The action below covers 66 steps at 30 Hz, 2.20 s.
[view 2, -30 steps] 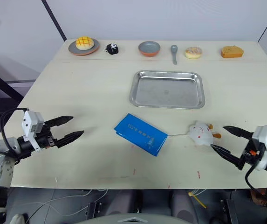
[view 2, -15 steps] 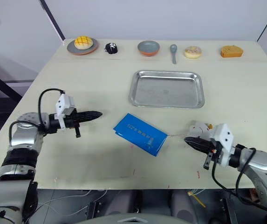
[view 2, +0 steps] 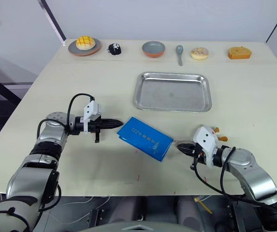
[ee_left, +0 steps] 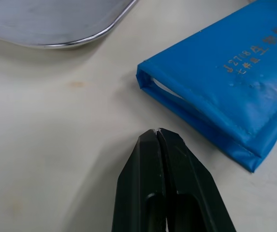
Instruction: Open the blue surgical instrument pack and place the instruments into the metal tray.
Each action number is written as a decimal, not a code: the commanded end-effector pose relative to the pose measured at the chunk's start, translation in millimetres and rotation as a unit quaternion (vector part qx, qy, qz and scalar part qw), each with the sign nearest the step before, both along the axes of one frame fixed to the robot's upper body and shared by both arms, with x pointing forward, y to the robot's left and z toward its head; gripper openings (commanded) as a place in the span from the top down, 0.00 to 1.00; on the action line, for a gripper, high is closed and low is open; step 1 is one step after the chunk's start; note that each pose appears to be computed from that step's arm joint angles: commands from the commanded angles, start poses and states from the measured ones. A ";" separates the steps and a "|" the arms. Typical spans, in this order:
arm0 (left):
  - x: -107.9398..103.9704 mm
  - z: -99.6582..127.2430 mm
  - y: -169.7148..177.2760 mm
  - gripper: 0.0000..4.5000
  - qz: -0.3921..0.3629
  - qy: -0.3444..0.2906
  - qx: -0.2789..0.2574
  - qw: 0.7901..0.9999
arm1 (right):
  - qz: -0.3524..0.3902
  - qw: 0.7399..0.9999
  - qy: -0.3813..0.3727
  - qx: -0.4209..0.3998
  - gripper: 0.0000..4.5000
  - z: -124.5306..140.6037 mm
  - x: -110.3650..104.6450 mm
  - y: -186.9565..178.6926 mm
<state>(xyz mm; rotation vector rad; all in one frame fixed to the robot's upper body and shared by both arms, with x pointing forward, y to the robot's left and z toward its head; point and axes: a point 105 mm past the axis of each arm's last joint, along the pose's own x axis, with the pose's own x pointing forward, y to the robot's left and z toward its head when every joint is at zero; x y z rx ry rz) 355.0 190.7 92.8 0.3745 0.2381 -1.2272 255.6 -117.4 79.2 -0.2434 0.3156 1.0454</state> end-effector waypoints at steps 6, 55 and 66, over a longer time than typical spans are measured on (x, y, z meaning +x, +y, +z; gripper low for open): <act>5.2 7.5 -13.7 0.98 -0.026 -0.015 -0.002 1.000 | 0.016 1.000 -0.010 0.002 0.99 1.9 7.3 18.1; -30.5 -12.0 -57.8 0.98 -0.083 0.028 -0.067 0.994 | -0.055 0.996 -0.061 -0.046 0.99 18.4 21.1 -69.6; -45.0 27.8 -19.3 0.98 -0.069 -0.025 -0.102 0.992 | -0.038 0.997 -0.073 -0.008 0.99 32.8 -12.8 -88.4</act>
